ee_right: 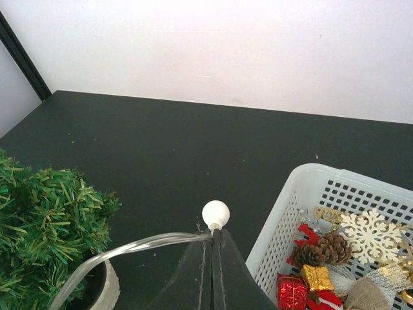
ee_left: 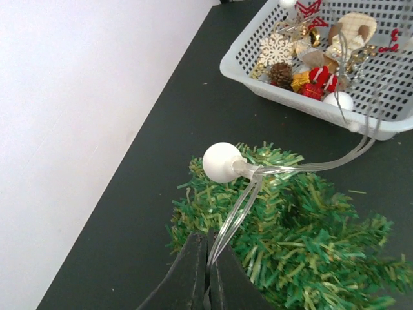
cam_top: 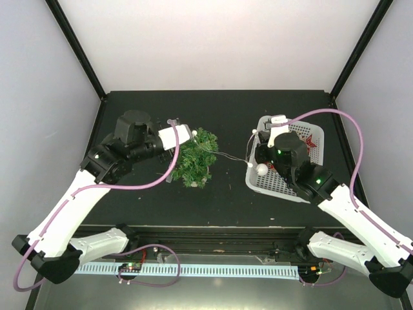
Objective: Decorate the small christmas tree
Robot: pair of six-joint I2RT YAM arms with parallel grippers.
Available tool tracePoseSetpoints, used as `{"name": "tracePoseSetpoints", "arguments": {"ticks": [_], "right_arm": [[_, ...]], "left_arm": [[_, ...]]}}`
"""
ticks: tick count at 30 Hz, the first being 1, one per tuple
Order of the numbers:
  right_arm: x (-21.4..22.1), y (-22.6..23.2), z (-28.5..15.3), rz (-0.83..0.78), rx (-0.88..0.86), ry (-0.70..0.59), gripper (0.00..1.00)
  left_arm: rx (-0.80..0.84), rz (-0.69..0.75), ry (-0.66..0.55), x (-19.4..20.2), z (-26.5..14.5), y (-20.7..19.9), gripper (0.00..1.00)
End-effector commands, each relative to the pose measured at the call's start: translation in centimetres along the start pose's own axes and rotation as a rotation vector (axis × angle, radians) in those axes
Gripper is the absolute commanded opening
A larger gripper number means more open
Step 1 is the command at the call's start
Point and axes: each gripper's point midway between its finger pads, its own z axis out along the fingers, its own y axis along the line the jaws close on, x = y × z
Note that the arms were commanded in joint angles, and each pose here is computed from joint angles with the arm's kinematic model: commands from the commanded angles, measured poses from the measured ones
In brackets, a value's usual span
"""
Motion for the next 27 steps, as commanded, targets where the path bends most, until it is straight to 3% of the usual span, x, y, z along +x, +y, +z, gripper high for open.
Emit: {"name": "tracePoseSetpoints", "arguments": {"ticks": [1,8,27], "right_arm": [[-2.3,-0.3,-0.5,0.009,0.019,-0.062,0.01],[-2.8,-0.5,-0.8,0.015,0.025,-0.076,0.01],[-4.7,-0.8,-1.0,0.022,0.062,-0.114,0.01]], "left_arm": [[-0.081,0.011,-0.033,-0.7,1.3,2.0,0.02],[-0.163,0.024,-0.032,-0.5,2.8,3.8,0.02],[-0.187,-0.035,-0.036,-0.8,4.6,5.6,0.02]]}}
